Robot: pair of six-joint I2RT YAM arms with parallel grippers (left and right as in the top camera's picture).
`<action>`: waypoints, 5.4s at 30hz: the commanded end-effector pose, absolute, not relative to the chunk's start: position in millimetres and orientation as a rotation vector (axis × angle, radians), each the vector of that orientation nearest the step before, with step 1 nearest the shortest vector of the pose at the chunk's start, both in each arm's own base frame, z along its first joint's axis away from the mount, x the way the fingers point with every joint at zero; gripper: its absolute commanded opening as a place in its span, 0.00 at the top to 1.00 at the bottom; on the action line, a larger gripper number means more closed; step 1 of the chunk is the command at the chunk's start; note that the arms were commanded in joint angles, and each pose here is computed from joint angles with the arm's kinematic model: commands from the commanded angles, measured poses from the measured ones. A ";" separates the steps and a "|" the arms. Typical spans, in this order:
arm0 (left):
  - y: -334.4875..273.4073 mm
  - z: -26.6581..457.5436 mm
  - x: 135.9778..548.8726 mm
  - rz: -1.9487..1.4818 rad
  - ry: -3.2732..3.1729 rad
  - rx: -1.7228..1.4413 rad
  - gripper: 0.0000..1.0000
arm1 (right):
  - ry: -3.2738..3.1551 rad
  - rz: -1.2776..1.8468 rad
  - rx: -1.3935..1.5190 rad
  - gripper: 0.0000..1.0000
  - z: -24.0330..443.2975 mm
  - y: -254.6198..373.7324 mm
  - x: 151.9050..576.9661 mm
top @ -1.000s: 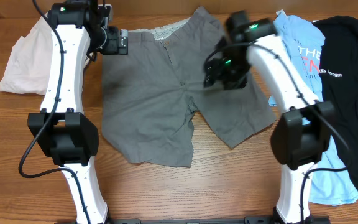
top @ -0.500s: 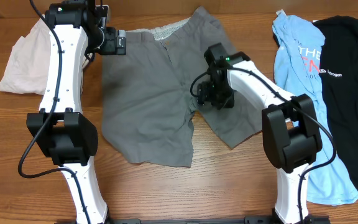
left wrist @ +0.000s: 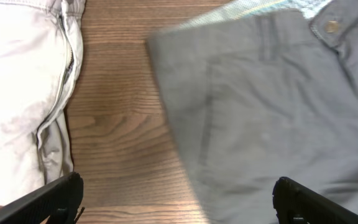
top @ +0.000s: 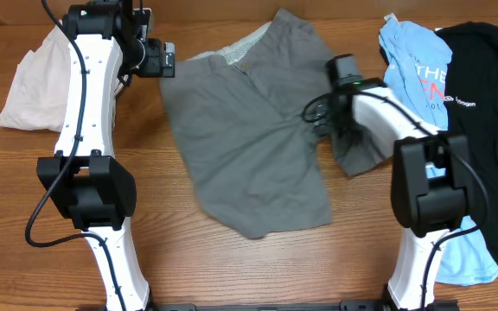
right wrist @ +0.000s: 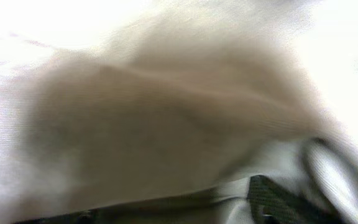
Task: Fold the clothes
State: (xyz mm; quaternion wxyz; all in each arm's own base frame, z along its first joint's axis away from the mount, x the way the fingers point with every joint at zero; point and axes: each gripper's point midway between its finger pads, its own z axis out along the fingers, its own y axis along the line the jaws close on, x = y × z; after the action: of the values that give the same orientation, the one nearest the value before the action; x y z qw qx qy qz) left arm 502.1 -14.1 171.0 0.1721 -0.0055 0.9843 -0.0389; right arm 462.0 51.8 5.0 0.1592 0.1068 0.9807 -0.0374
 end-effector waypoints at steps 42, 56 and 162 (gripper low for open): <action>-70.8 -18.9 552.4 -0.449 2.875 0.234 0.30 | 2.890 0.272 0.184 0.00 196.9 84.0 449.0; -13.3 54.5 513.3 -0.296 3.022 -0.016 0.96 | 2.970 0.360 0.143 0.04 193.8 109.1 427.3; 17.7 233.9 454.8 -0.131 2.710 0.020 0.06 | 2.412 0.061 0.368 0.00 18.6 95.6 573.7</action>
State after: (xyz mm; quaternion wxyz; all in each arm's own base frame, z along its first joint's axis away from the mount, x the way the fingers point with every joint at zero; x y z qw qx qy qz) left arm 448.8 20.2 236.0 0.2066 -0.0033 0.9775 -0.0435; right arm 563.7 99.9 13.4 0.3493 0.1449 0.9256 0.0170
